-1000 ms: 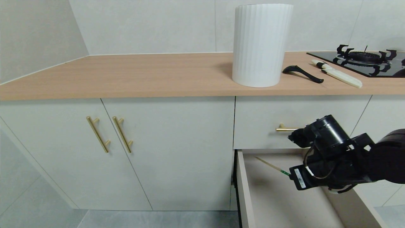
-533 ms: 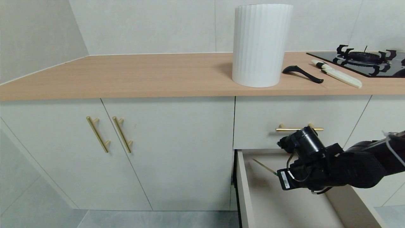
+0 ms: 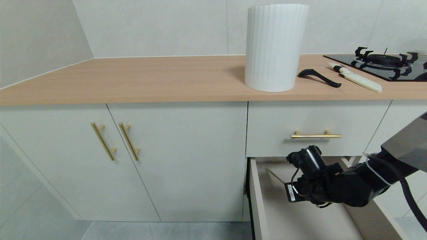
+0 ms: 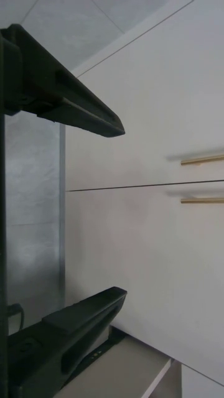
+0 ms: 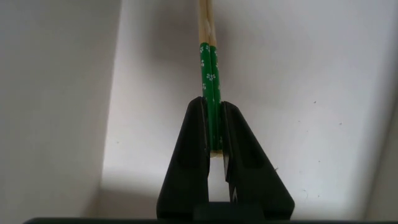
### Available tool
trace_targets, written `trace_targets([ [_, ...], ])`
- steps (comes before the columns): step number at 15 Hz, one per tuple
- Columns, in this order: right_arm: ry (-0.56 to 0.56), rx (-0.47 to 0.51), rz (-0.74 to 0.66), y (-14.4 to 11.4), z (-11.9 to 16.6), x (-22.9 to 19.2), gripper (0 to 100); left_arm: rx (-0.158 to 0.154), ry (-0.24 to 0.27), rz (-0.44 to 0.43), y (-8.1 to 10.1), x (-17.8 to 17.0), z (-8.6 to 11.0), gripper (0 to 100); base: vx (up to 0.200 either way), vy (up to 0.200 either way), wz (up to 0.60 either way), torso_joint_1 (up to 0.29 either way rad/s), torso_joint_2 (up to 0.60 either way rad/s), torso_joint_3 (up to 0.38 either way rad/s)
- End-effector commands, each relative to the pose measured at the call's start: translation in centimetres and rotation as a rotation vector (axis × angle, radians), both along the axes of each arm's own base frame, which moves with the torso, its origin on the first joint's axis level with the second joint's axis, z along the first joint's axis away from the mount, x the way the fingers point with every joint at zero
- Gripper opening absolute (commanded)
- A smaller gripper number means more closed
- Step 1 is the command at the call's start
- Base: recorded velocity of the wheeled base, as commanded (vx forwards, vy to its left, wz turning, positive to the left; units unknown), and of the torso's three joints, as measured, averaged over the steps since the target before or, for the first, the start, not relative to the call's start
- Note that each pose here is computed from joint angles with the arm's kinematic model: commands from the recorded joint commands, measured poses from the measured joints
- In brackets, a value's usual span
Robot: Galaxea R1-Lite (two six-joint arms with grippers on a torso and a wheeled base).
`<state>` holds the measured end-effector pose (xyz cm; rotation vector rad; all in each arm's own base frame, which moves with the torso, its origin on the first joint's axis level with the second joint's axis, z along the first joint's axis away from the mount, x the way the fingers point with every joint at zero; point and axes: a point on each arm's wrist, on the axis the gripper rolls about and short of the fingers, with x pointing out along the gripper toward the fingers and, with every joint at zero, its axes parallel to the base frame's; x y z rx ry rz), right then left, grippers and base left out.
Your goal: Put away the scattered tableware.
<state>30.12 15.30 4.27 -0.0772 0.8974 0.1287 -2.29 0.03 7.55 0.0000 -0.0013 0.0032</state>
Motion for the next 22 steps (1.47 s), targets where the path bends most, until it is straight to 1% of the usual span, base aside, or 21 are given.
trace_targets([
  [1, 0.043, -0.024, 0.003, 0.0, -1.5, -0.1, 0, 0.0, 0.001, 0.0, 0.0, 0.0, 0.0, 100, 0.0, 0.0, 0.0, 0.0, 0.0, 0.0],
  [3, 0.079, -0.044, 0.006, 0.2, -2.9, -0.1, 0, 0.0, 0.001, 0.0, 0.0, 0.0, 0.0, 100, 0.0, 0.0, 0.0, 0.0, 0.0, 0.0],
  [7, 0.122, -0.065, 0.008, 0.3, -4.6, 0.0, 0, 0.0, 0.001, 0.0, 0.0, 0.0, 0.0, 100, 0.0, 0.0, 0.0, 0.0, 0.0, 0.0],
  [9, 0.164, -0.087, 0.018, 0.7, -6.6, -0.1, 0, 0.0, 0.001, 0.0, 0.0, 0.0, 0.0, 100, 0.0, 0.0, 0.0, 0.0, 0.0, 0.0],
  [10, 0.16, -0.086, 0.017, 0.7, -7.2, 0.1, 0, 0.0, 0.001, 0.0, 0.0, 0.0, 0.0, 100, 0.0, 0.0, 0.0, 0.0, 0.0, 0.0],
  [12, 0.139, -0.078, 0.016, 0.8, -7.5, 0.2, 0, 0.0, 0.001, 0.0, 0.0, 0.0, 0.0, 100, 0.0, 0.0, 0.0, 0.0, 0.0, 0.0],
  [18, 0.128, -0.071, 0.006, 0.8, -7.6, 0.2, 0, 0.0, 0.001, 0.0, 0.0, 0.0, 0.0, 100, 0.0, 0.0, 0.0, 0.0, 0.0, 0.0],
  [19, 0.127, -0.072, 0.005, 0.8, -7.5, 0.2, 100, 0.0, 0.001, 0.0, 0.0, 0.0, 0.0, 100, 0.0, 0.0, 0.0, 0.0, 0.0, 0.0],
  [22, 0.127, -0.072, 0.005, 0.8, -7.5, 0.2, 100, 0.0, 0.001, 0.0, 0.0, 0.0, 0.0, 100, 0.0, 0.0, 0.0, 0.0, 0.0, 0.0],
])
